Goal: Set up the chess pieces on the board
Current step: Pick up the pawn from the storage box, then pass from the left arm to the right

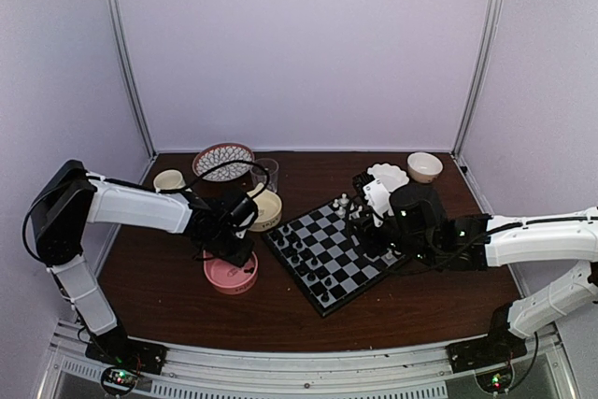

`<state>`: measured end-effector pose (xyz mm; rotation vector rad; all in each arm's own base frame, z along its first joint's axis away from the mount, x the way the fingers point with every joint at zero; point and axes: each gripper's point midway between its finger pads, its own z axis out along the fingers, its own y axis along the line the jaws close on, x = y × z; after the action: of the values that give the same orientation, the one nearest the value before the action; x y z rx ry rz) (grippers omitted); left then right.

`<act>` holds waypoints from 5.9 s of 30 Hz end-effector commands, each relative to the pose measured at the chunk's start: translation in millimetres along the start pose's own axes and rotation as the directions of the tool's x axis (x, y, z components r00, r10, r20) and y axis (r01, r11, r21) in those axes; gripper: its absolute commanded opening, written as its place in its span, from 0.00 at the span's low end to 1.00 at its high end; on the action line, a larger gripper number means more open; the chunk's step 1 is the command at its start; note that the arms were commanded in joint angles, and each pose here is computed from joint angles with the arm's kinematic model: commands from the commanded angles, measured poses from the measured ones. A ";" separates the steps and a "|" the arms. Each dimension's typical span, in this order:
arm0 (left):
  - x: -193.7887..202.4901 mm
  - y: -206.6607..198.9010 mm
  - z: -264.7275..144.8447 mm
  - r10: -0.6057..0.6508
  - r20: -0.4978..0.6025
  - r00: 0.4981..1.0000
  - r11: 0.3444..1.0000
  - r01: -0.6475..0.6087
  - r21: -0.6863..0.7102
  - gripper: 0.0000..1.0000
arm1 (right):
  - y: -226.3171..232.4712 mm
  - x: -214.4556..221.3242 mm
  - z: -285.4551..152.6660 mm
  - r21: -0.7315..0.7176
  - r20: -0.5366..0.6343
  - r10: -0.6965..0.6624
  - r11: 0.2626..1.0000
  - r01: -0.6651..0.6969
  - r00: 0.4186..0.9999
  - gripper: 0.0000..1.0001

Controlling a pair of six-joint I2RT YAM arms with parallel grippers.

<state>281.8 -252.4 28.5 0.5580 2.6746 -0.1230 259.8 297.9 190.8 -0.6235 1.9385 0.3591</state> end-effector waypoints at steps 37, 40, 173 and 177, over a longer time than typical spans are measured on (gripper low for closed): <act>-10.9 -9.8 -27.3 0.008 0.148 0.989 0.993 -0.024 0.112 0.28 | -1.8 0.8 1.0 0.002 0.005 0.009 1.000 -0.009 1.000 0.38; -4.6 -17.2 -23.0 0.021 0.101 0.995 0.989 -0.035 0.144 0.34 | -1.9 0.9 1.1 0.003 0.005 0.009 1.000 -0.009 1.000 0.38; -21.4 -128.9 -237.2 -0.144 0.702 0.698 0.692 -0.436 0.575 0.64 | 110.9 5.8 -68.6 -0.282 -0.030 -0.109 0.954 0.096 0.994 0.00; -11.8 -127.4 -234.2 0.067 0.840 0.539 0.691 -0.633 0.350 0.70 | 121.1 13.2 -68.3 -0.364 -0.167 -0.137 0.929 0.068 0.976 0.00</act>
<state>156.5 -340.7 259.0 0.7095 1.6944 -1.2221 150.8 361.3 228.1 -0.8922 1.8412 0.5712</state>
